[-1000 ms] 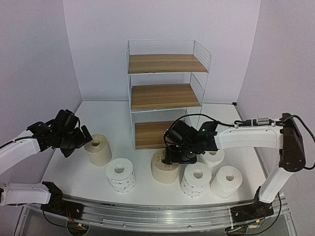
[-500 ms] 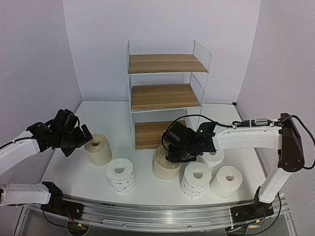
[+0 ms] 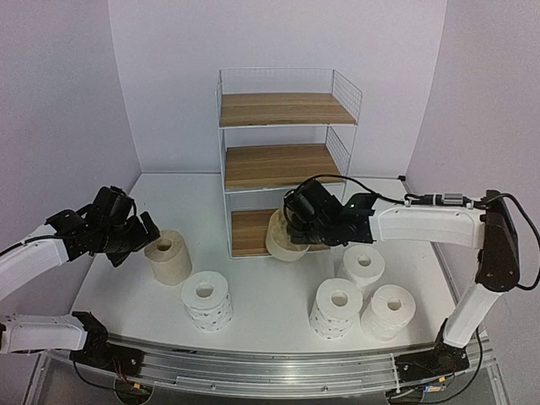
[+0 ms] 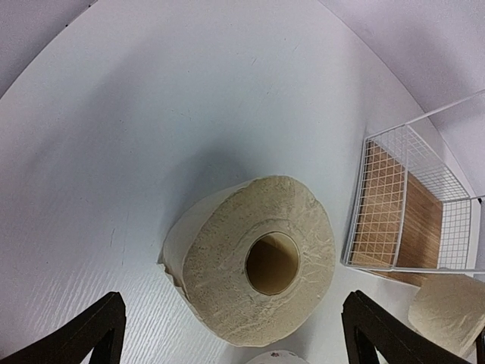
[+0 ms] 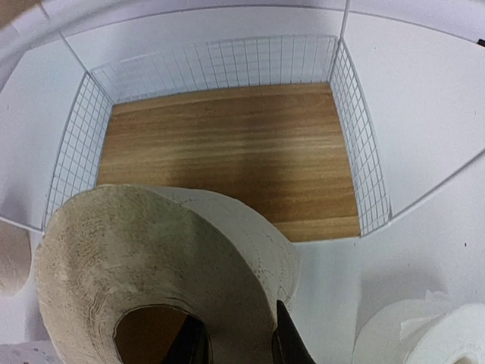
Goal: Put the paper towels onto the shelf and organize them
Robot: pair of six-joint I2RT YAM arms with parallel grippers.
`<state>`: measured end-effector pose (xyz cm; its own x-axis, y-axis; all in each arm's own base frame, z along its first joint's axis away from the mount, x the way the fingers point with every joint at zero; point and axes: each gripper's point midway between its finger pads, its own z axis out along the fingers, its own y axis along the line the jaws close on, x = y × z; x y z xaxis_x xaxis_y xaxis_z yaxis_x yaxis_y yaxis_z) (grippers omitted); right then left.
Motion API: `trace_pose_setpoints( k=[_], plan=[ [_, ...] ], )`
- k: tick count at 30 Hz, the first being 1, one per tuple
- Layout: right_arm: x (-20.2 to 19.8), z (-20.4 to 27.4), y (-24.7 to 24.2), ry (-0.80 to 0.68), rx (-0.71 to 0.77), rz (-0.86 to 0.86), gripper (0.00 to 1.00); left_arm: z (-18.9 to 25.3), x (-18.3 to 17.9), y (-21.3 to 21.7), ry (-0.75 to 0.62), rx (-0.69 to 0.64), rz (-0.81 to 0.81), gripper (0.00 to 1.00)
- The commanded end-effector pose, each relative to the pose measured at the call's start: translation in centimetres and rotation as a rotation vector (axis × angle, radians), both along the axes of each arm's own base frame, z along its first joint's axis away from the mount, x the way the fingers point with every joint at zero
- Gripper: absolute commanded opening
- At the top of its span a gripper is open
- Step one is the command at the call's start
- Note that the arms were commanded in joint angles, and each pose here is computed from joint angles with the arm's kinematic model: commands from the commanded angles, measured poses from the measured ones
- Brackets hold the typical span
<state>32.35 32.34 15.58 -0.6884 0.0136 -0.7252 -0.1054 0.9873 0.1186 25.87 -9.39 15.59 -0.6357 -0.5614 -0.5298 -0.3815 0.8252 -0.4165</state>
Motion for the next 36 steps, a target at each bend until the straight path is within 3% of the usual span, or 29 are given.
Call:
trace_pose_setpoints(
  k=[1, 17, 36],
  plan=[
    [3.0, 2.0, 0.6, -0.123, 0.066, 0.001, 0.15, 0.6, 0.5, -0.6, -0.028, -0.015, -0.020, 0.99],
    [5.4, 0.2, -1.3, -0.174, 0.023, -0.060, 0.18, 0.5, 0.1, -0.7, -0.021, -0.039, -0.019, 1.00],
    [5.2, -2.2, -3.0, -0.166, -0.024, -0.120, 0.25, 0.7, -0.5, -1.0, -0.021, -0.098, -0.017, 0.99]
  ],
)
